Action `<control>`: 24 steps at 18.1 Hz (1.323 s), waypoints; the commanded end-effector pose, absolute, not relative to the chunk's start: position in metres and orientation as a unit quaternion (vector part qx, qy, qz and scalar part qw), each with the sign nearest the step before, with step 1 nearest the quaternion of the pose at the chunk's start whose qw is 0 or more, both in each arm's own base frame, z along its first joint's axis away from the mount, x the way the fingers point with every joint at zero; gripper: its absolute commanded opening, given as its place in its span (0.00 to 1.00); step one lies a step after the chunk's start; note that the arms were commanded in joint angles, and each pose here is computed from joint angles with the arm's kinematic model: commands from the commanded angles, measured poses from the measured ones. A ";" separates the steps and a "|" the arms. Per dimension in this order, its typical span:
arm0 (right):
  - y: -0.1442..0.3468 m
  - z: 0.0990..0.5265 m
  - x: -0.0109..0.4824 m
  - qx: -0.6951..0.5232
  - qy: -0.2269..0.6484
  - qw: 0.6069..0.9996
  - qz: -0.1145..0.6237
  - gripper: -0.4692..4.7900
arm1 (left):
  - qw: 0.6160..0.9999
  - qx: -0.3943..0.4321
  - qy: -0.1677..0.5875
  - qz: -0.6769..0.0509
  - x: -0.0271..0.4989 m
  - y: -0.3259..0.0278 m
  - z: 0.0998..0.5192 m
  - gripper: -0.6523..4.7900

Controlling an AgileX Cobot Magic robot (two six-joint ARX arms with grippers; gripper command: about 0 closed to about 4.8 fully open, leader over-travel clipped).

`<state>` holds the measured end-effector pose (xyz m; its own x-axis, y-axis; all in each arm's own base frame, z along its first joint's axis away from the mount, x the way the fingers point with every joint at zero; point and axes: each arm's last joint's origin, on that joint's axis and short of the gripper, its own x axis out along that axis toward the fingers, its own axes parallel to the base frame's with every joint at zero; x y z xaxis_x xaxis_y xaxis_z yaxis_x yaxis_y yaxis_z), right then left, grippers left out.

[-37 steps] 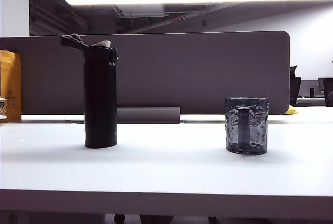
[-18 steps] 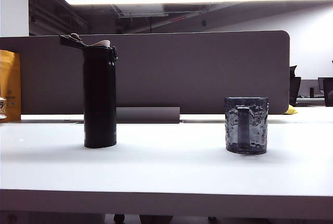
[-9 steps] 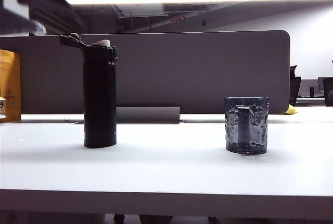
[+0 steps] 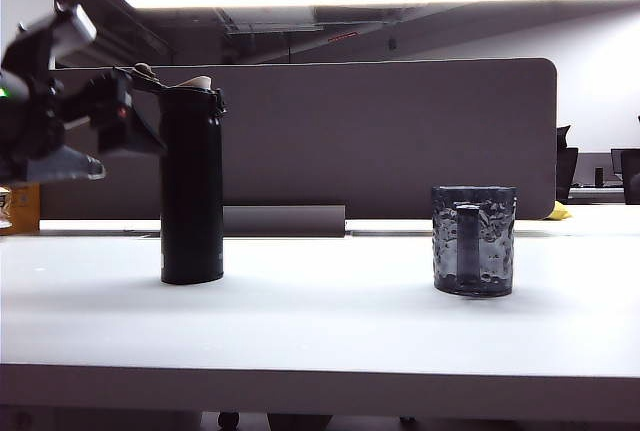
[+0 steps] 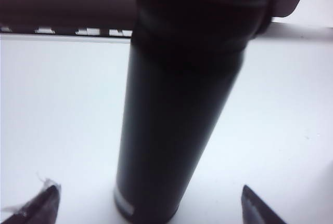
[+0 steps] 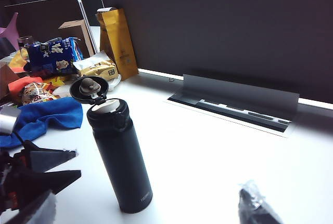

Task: Pick up the black thermos, pour some water into the cup, then place the black thermos back on the table.

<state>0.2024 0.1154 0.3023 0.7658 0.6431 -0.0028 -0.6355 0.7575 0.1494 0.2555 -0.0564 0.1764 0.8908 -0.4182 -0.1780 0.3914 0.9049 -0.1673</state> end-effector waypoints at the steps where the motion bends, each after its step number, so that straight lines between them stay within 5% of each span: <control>1: 0.115 0.306 0.202 0.058 0.010 0.939 0.340 1.00 | 0.973 -0.069 0.054 -0.216 0.273 -0.061 0.180 1.00; 14: 0.115 0.304 0.202 0.045 0.017 0.939 0.339 1.00 | 0.960 -0.038 0.059 -0.273 0.298 -0.082 0.175 1.00; 24: 0.115 0.302 0.202 0.044 0.022 0.939 0.339 1.00 | 0.969 -0.017 0.067 -0.239 0.326 -0.095 0.161 1.00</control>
